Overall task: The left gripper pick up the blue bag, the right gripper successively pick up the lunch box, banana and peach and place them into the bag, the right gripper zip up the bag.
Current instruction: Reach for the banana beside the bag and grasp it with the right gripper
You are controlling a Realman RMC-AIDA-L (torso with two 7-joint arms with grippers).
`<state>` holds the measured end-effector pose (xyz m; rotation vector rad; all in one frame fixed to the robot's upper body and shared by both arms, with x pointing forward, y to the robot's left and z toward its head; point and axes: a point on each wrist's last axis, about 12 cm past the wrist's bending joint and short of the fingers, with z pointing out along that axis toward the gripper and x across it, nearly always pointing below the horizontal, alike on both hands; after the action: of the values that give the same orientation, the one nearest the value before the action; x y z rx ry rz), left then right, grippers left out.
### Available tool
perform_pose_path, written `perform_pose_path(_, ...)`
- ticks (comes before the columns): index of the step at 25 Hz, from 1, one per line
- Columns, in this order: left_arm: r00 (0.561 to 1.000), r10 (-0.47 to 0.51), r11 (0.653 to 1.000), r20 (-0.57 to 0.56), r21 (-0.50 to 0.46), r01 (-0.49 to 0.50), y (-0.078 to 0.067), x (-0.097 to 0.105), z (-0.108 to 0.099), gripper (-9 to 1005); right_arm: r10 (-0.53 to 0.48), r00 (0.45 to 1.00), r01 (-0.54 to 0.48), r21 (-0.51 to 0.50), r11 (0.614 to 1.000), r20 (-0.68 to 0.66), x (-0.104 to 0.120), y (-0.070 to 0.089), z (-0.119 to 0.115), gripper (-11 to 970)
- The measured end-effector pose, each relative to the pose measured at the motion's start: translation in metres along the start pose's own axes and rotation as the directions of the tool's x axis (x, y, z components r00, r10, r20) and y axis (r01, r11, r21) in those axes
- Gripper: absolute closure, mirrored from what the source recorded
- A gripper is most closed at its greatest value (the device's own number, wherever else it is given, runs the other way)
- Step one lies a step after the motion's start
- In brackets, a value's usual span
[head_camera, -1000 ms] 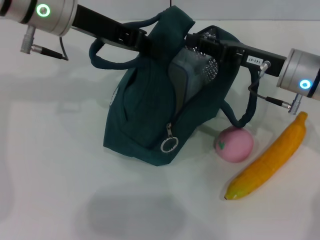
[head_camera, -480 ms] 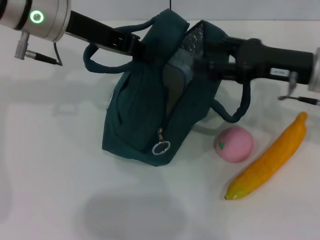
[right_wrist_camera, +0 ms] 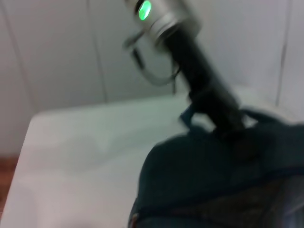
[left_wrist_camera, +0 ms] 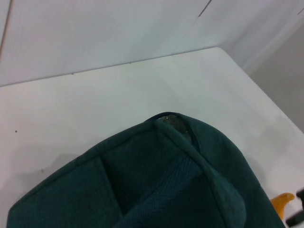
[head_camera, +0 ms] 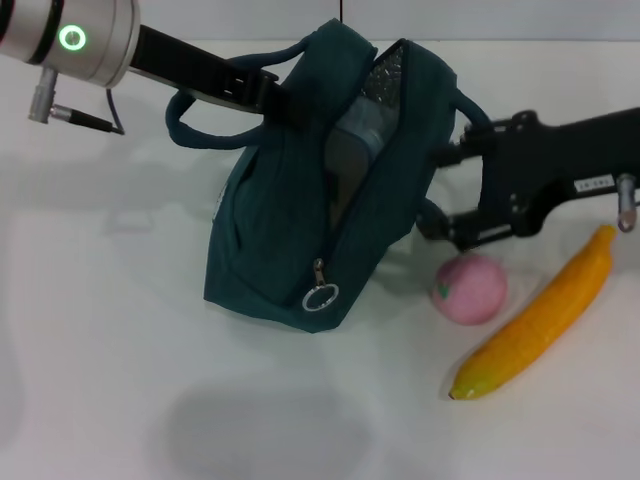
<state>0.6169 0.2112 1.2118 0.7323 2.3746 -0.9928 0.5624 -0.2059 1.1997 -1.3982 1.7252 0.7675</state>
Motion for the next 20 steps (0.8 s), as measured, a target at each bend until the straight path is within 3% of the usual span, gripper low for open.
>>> perform_pose_path(5,1.000,-0.011,1.000,0.002,0.008,0.011,-0.001,0.001,0.003,949,-0.101,0.972,0.091,-0.056,0.994,-0.211,-0.023,0.011,0.012,144)
perform_pose_path(9,0.999,-0.028,0.999,0.019,0.026,0.028,-0.004,0.000,0.005,949,-0.188,0.937,0.152,-0.143,0.978,-0.294,-0.036,0.020,0.024,145)
perform_pose_path(13,0.998,-0.044,0.998,0.042,0.053,0.042,-0.006,-0.002,0.005,949,-0.237,0.900,0.154,-0.242,0.958,-0.366,-0.041,0.023,0.030,147)
perform_pose_path(20,0.996,-0.077,0.995,0.047,0.062,0.074,-0.007,-0.003,0.004,949,-0.272,0.856,0.146,-0.300,0.943,-0.440,-0.040,0.024,0.037,158)
